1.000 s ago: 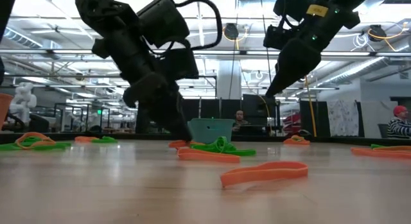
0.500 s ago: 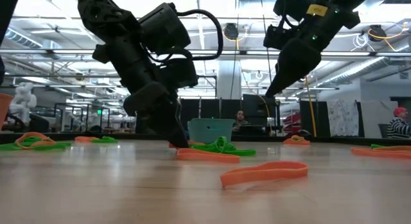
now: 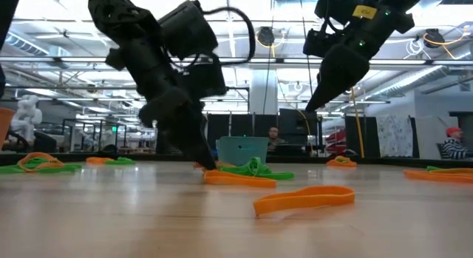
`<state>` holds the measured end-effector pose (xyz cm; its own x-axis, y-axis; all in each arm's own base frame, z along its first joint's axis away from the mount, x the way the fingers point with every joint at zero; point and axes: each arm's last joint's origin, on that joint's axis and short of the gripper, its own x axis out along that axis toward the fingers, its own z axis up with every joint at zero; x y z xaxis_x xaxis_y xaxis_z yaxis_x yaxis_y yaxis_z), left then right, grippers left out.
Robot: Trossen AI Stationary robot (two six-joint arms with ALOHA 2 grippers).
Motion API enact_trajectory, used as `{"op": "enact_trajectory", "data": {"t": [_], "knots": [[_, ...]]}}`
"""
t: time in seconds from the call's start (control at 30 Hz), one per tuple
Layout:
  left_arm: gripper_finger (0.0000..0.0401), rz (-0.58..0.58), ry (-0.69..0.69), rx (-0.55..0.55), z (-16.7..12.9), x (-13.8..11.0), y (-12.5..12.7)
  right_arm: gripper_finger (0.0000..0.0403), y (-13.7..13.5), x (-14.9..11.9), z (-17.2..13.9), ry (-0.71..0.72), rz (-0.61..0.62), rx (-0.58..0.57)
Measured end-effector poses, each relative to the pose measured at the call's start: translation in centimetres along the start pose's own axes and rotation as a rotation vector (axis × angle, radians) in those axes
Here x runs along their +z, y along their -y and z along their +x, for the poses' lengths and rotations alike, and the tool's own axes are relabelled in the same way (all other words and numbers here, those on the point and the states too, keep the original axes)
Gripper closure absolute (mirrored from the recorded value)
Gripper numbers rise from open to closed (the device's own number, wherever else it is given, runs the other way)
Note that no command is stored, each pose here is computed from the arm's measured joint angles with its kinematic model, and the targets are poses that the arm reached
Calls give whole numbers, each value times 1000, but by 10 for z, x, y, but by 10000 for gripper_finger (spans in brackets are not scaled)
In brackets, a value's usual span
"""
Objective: Sort rubber bands into baskets
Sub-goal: Put the orange rubber band into the orange bin
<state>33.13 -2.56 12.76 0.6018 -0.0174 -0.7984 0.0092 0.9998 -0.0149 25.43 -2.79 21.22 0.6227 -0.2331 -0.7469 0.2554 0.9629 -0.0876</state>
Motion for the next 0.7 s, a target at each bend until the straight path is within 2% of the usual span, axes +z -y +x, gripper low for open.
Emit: {"op": "enact_trajectory", "data": {"t": [0.2,0.37,0.5,0.6,0.7], "knots": [[397,4,73,-20,-36,14,5,230,0,-1,0,-10,13,0],[399,-26,79,-225,-74,18,26,230,-1,-1,0,-14,17,2],[399,-126,-31,-381,-101,7,53,230,-3,-2,-1,-15,9,7],[400,-239,-188,-474,-118,-8,75,230,-3,-2,-1,-13,9,8],[400,-352,-336,-495,-133,-23,95,230,-3,-2,-1,-12,7,7]]}}
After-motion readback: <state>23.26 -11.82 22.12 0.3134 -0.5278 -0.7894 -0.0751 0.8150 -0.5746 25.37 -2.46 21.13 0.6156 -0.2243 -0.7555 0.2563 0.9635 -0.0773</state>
